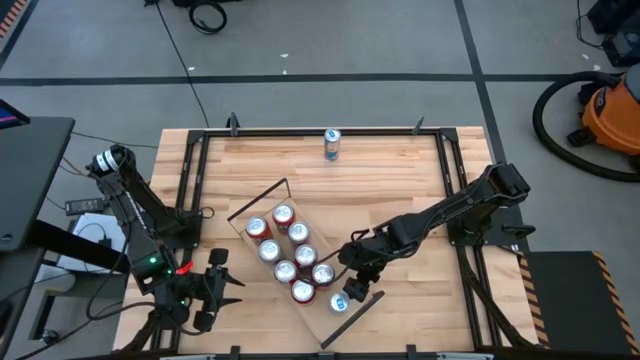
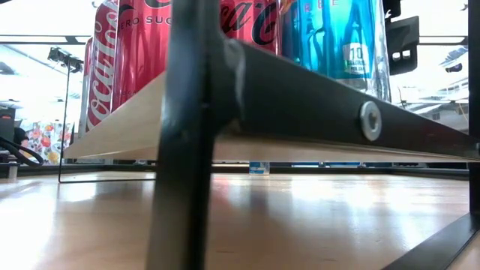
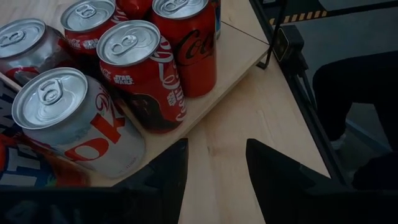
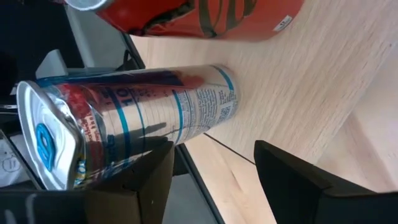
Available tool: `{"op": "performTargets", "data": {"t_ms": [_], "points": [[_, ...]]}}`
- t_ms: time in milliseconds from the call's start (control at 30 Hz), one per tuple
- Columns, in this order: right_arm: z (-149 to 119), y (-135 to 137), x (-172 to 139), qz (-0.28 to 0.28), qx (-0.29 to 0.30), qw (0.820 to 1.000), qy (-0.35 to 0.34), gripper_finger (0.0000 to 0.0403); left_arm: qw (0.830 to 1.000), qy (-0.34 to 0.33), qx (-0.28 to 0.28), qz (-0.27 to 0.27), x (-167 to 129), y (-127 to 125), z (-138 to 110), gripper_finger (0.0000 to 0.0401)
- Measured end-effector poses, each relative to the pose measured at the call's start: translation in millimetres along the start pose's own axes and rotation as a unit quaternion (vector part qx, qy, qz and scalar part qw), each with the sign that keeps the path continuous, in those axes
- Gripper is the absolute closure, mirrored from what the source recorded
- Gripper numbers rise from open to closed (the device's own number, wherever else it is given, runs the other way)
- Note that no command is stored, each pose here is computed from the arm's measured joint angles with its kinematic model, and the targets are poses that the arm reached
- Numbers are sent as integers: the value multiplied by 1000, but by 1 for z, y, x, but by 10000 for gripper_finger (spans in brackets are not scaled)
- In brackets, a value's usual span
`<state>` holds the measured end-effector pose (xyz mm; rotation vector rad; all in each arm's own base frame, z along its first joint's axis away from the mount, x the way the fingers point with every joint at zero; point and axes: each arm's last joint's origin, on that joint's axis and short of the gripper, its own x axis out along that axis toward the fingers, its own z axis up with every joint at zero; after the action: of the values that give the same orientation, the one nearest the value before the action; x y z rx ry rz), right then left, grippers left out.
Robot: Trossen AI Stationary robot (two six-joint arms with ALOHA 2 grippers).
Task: Place canned beverage on shelf
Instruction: Move the silver can to the bottom left of the shelf
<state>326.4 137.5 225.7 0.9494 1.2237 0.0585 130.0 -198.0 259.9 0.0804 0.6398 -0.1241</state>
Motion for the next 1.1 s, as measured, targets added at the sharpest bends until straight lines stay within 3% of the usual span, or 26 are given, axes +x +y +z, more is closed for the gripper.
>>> {"op": "performTargets", "data": {"t_ms": [867,1100], "points": [[-4,7,2,18,-15,1000,-7,170,1000,-1,-2,-1,0,0,0,229],[0,3,16,12,-18,1000,-2,170,1000,-2,-2,-1,0,0,0,229]]}}
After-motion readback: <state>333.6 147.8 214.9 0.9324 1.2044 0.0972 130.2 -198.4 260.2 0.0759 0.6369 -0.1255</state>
